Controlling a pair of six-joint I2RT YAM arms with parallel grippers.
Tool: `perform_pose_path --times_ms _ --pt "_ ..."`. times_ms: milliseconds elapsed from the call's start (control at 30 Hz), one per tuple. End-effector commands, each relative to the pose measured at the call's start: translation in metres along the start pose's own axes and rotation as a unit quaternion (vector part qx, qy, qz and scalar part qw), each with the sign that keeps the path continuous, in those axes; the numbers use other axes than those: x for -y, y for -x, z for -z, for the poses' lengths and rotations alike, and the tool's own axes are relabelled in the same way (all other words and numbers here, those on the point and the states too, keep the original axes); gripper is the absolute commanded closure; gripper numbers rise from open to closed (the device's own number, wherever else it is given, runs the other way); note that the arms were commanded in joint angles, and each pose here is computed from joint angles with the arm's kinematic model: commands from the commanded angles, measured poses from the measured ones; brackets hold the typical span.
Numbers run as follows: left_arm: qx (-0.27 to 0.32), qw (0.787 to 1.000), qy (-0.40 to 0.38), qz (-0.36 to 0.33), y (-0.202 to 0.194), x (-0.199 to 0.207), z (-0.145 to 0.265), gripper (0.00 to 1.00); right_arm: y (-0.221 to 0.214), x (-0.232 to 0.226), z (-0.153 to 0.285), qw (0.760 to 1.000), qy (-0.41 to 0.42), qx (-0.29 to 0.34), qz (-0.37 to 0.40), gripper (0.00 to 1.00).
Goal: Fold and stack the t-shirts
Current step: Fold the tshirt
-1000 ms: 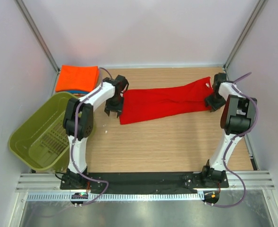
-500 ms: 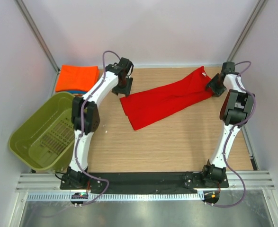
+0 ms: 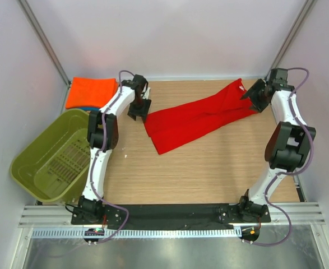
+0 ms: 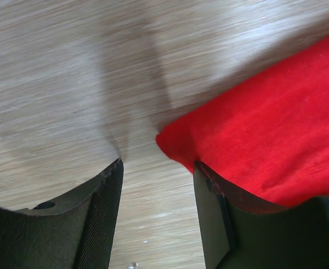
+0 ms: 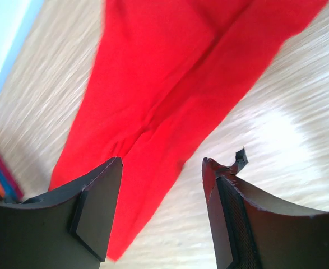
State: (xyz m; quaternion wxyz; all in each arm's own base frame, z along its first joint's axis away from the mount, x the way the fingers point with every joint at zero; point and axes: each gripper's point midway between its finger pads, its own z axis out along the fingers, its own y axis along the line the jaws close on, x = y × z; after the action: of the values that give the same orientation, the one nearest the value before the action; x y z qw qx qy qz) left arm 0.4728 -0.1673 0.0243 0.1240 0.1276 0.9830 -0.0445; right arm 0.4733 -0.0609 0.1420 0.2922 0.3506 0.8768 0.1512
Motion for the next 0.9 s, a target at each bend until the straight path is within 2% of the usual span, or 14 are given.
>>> perform_pose_path --times_ms 0,100,300,500,733,867 --pt "0.017 0.999 -0.019 -0.020 0.007 0.011 0.008 0.46 -0.022 -0.034 0.028 0.998 0.064 -0.006 0.012 0.34" --pt "0.022 0.999 -0.038 -0.023 0.008 0.017 0.010 0.47 -0.056 -0.034 0.031 0.996 0.073 -0.035 0.025 0.34" --pt "0.057 0.995 -0.064 -0.044 0.020 0.025 0.021 0.46 -0.089 -0.026 0.039 0.995 0.077 -0.058 0.040 0.34" --pt "0.057 0.993 -0.088 -0.060 0.026 0.028 0.018 0.46 -0.093 -0.024 0.056 0.994 0.076 -0.053 0.063 0.34" --pt "0.071 0.991 -0.085 -0.078 0.033 0.025 0.018 0.46 -0.095 -0.021 0.054 0.994 0.070 -0.058 0.059 0.34" --pt "0.052 0.991 -0.085 -0.084 0.027 0.024 0.006 0.49 -0.096 -0.020 0.052 0.994 0.070 -0.057 0.056 0.34"
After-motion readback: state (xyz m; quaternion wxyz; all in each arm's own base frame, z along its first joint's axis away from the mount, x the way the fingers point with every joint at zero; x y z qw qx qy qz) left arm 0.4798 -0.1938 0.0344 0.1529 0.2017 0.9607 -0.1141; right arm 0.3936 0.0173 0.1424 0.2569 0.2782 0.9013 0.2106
